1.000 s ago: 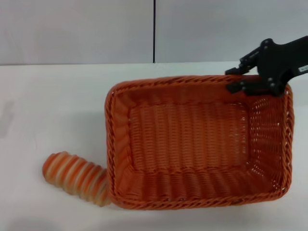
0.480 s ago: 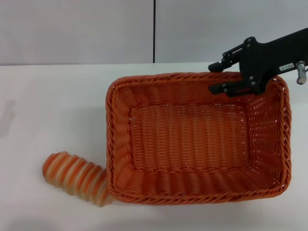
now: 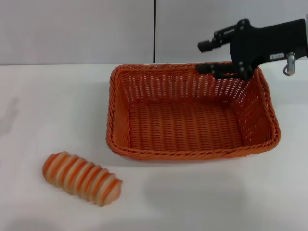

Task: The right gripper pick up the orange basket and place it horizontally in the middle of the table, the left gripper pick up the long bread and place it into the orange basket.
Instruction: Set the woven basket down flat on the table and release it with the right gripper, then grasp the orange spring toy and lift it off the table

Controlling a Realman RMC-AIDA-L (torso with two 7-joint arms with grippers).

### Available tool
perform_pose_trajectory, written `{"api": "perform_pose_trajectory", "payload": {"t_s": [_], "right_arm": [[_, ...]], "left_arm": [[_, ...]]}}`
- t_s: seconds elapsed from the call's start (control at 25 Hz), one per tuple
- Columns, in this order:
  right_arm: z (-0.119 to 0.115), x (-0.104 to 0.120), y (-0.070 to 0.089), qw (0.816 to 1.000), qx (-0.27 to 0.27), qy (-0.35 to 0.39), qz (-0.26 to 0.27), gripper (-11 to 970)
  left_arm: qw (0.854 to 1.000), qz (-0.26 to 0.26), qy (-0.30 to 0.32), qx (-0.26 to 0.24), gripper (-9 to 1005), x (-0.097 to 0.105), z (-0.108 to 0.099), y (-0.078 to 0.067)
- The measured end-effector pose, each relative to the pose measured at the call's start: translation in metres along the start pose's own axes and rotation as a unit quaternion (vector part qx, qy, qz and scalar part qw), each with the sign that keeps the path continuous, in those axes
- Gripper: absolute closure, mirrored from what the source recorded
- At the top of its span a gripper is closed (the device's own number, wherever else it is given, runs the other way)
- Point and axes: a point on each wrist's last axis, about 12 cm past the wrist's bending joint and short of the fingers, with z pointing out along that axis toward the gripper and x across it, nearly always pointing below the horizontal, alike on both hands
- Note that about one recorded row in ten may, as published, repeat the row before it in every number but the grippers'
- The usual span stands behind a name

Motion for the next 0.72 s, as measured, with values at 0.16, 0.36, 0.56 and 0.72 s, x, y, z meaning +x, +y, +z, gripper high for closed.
{"api": "perform_pose_trajectory", "payload": {"t_s": [0.16,0.36,0.56,0.72], "right_arm": [[-0.011,0.005,0.004,0.998,0.036,-0.051,0.016,502],[-0.044,0.025,0.023,0.974,0.115,-0.178,0.077,501],[-0.093,0.069,0.065,0.894,0.263,-0.319,0.173,502],[-0.118,0.111,0.108,0.82,0.348,-0.381,0.248,501]], "left_arm": [[1.0,0.006,0.003,0.001,217,0.0,0.0,0.0],[0.999,0.023,0.021,0.016,219,0.001,0.005,0.0],[0.997,0.044,0.056,0.043,220,0.001,0.02,0.003],[0.992,0.061,0.088,0.068,221,0.0,0.036,0.006]]}}
